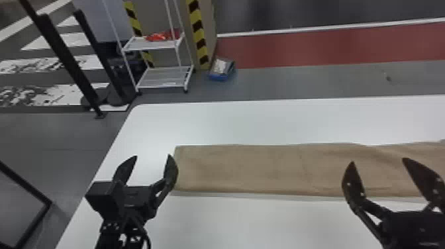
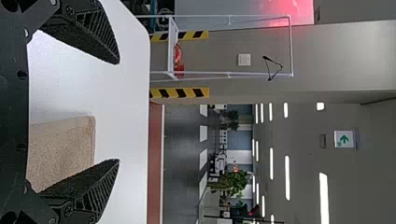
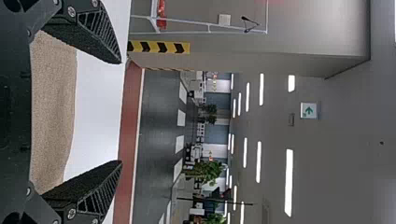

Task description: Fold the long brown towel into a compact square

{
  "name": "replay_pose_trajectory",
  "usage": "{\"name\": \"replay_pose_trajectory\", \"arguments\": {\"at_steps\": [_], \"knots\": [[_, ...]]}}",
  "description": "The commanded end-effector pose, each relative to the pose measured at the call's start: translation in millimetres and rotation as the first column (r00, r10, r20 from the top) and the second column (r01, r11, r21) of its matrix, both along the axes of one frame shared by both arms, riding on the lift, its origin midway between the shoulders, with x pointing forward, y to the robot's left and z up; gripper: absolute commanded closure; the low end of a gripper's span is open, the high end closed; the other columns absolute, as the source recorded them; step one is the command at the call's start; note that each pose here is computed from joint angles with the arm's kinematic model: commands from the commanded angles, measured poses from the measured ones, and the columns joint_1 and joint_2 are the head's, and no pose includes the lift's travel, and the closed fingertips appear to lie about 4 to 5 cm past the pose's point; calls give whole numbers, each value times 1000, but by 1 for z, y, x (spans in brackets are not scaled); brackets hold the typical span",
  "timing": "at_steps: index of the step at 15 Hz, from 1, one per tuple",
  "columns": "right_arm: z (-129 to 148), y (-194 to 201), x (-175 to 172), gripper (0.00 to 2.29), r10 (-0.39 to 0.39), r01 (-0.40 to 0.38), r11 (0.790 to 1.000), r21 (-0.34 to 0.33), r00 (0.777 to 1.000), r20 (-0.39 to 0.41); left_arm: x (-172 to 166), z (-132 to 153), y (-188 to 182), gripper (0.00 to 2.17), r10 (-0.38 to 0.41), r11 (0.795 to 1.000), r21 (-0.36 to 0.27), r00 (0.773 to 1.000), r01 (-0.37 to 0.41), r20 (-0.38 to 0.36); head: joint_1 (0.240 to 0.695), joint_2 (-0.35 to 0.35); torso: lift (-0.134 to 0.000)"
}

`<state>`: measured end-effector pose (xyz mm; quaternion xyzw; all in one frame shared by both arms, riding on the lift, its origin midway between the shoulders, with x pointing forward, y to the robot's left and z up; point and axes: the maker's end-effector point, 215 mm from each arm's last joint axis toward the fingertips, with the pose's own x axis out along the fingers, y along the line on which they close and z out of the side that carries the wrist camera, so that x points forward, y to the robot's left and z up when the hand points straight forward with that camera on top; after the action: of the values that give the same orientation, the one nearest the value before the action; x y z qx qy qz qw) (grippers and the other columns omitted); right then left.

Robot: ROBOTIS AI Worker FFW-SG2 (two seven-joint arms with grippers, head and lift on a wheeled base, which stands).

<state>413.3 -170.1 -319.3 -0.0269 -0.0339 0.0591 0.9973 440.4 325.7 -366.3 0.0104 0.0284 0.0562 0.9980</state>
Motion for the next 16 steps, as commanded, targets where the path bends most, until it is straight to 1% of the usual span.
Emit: {"name": "replay_pose_trajectory", "arguments": {"at_steps": [1,11,14,15,16], "knots": [[1,0,0,127,-3,3,1000,5,1000,2,0,-1,0,144,0,1000,0,1000,0,-3,695,203,-125],[1,0,0,130,-3,3,1000,5,1000,2,0,-3,0,137,-3,1000,-2,1000,3,-9,695,203,-125],[0,0,-1,130,-3,3,1000,5,1000,0,2,1,-5,205,-29,1000,-2,1000,29,-5,695,202,-125],[0,0,-1,130,-3,3,1000,5,1000,0,5,-2,-10,208,-62,998,-5,997,62,-34,695,200,-125],[-1,0,-1,130,-3,3,1000,5,1000,-1,7,-3,-13,208,-80,997,-12,995,80,-63,695,193,-125]]}}
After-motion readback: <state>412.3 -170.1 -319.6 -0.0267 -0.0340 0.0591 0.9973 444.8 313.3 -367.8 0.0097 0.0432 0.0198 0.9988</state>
